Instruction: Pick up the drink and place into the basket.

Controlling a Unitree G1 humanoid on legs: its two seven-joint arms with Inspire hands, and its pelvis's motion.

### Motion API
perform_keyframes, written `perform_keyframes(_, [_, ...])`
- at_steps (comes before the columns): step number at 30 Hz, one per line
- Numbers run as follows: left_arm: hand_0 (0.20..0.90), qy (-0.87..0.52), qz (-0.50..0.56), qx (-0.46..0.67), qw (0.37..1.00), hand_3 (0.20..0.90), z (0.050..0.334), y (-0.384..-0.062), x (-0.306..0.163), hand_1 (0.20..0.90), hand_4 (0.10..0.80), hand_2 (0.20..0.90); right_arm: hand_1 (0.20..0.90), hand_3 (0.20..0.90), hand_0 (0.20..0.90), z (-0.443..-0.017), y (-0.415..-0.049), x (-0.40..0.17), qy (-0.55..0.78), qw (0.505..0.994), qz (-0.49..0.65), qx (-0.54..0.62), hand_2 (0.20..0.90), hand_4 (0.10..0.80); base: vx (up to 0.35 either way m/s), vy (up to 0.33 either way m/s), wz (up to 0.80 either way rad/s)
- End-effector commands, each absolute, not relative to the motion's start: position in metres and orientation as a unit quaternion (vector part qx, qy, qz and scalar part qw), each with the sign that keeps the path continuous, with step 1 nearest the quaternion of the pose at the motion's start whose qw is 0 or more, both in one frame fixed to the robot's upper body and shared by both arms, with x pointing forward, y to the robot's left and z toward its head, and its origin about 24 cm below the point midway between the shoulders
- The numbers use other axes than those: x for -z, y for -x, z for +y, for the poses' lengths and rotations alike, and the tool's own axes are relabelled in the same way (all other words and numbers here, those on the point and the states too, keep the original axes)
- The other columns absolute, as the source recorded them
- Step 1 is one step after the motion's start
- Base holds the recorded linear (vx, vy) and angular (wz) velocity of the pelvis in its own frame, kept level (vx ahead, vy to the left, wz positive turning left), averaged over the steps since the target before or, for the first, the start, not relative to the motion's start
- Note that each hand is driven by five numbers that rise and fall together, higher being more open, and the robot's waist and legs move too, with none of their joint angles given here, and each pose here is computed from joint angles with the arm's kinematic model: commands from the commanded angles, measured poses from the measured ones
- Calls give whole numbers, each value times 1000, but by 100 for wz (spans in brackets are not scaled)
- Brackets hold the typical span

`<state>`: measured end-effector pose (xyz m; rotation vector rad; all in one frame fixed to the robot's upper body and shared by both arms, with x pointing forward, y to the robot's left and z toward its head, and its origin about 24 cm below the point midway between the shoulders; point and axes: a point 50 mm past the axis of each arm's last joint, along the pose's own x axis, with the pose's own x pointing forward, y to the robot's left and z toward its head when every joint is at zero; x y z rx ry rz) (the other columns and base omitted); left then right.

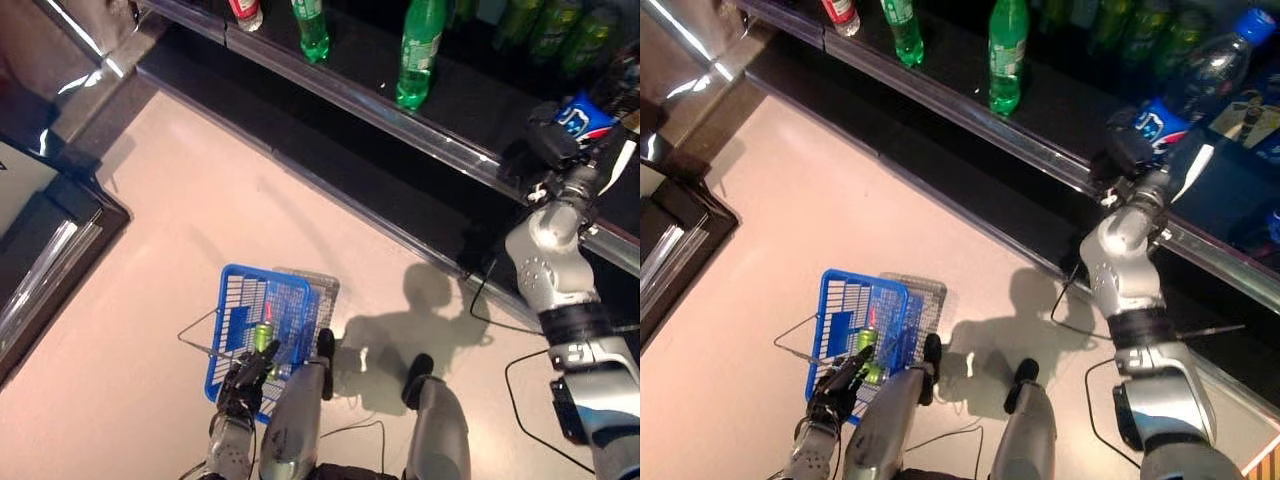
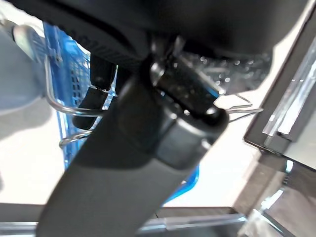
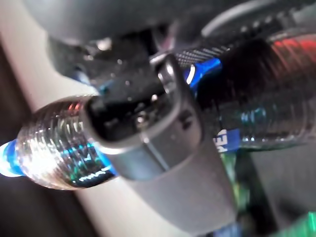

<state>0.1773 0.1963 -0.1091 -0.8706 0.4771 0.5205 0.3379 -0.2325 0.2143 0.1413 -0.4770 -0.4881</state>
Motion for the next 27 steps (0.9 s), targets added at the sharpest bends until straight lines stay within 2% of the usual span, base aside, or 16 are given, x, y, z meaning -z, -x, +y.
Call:
perform_keyframes(1, [300, 360, 21, -195, 912, 200, 241, -196, 50, 300, 100, 300, 300, 200, 300, -196, -288, -313, -45, 863, -495, 93, 300, 100, 37, -6, -2])
perform_keyframes(5, [300, 376, -18, -167, 911, 200, 240, -199, 37, 300, 100, 300, 300, 200, 300, -178, -279, -301, -46, 871, -489, 24, 300, 100, 46, 0, 4])
perform_keyframes(9, [300, 383, -56, -104, 916, 200, 227, -206, 15, 300, 100, 300, 300, 200, 300, -143, -267, -278, -54, 884, -456, -87, 300, 100, 66, 1, 2])
perform_keyframes(16, [300, 347, -95, -14, 933, 200, 209, -210, -14, 300, 100, 300, 300, 200, 300, -105, -258, -249, -86, 896, -385, -205, 300, 100, 14, 7, 3])
perform_keyframes(27, [300, 313, -129, 107, 935, 200, 182, -216, -52, 300, 100, 300, 300, 200, 300, -59, -255, -230, -132, 902, -318, -261, 300, 100, 3, -3, 18])
